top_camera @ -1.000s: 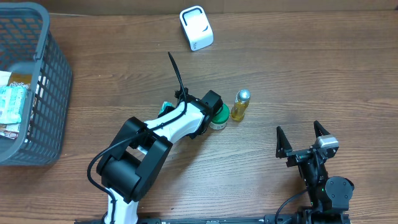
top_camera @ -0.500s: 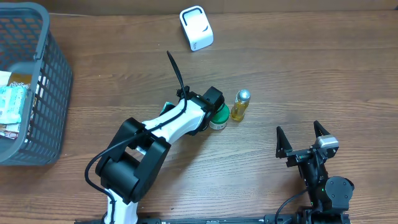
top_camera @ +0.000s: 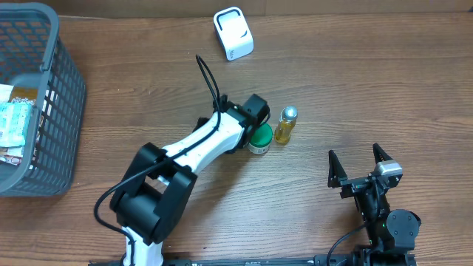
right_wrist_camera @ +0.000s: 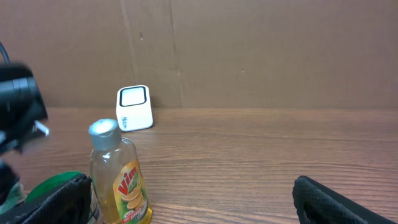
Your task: Scan the item barcode
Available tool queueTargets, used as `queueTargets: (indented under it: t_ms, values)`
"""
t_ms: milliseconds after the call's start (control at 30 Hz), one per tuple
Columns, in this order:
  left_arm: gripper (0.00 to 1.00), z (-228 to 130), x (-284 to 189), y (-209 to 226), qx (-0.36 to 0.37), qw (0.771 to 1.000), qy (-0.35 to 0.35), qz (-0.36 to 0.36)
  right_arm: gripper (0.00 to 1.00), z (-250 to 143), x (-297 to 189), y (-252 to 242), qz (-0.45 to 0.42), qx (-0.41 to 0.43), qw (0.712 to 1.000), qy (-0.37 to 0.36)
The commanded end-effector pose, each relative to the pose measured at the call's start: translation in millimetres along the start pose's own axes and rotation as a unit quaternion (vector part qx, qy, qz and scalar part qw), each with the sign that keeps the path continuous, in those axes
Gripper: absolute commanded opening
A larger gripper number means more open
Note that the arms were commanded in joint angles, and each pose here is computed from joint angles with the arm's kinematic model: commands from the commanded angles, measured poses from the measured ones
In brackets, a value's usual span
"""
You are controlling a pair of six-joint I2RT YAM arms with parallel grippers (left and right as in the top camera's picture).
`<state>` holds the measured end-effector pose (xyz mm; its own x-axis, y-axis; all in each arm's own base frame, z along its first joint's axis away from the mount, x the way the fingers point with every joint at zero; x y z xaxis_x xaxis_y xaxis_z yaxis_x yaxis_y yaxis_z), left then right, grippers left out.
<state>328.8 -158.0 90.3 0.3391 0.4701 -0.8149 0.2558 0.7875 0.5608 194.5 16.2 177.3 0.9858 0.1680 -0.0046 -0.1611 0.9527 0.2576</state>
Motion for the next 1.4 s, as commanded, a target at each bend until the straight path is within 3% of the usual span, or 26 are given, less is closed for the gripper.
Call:
queueTargets:
  t_ms: [0,100,333,567,1000,1133,1267,1367]
  values:
    - [0.71,22.4,-30.6,26.5,-0.064,0.996,-0.039,-0.042,1.00,-2.2,0.2,-0.6,0.001,0.001,1.000,-0.001]
    - [1.00,27.1,-36.1,36.8,-0.087,0.992,-0.037,-0.086,1.00,-2.2,0.2,-0.6,0.001,0.001,1.000,-0.001]
    - [1.00,18.5,-15.9,35.8,-0.032,0.979,0.004,-0.199,1.00,-2.2,0.2,-0.6,0.001,0.001,1.000,-0.001]
    - [1.00,9.0,-3.6,35.2,-0.009,0.973,0.019,-0.229,1.00,-2.2,0.2,-0.6,0.001,0.001,1.000,-0.001]
    - [0.97,-5.2,19.2,18.8,-0.029,0.972,0.027,-0.230,1.00,-2.2,0.2,-0.6,0.001,0.001,1.000,-0.001]
    - [0.89,-6.6,22.7,16.7,-0.033,0.972,0.025,-0.230,1.00,-2.2,0.2,-0.6,0.001,0.001,1.000,-0.001]
    - [0.98,-6.0,23.1,17.2,-0.066,0.971,0.032,-0.229,1.00,-2.2,0.2,-0.6,0.001,0.001,1.000,-0.001]
    - [1.00,-6.0,23.3,17.2,-0.066,0.971,0.031,-0.229,1.00,-2.2,0.2,-0.6,0.001,0.001,1.000,-0.001]
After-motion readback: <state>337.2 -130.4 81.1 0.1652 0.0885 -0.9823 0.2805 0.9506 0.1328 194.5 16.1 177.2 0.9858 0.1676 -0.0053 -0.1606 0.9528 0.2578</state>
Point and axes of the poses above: each gripper's point midway between its finger pads, its own x axis out along the fingers, its own y axis along the line the jaws close on, z = x × y, the point moved 5 cm from there along -x, back along the fingers, and after that the axes turned 11 degrees about x, right-handed, at the moved point
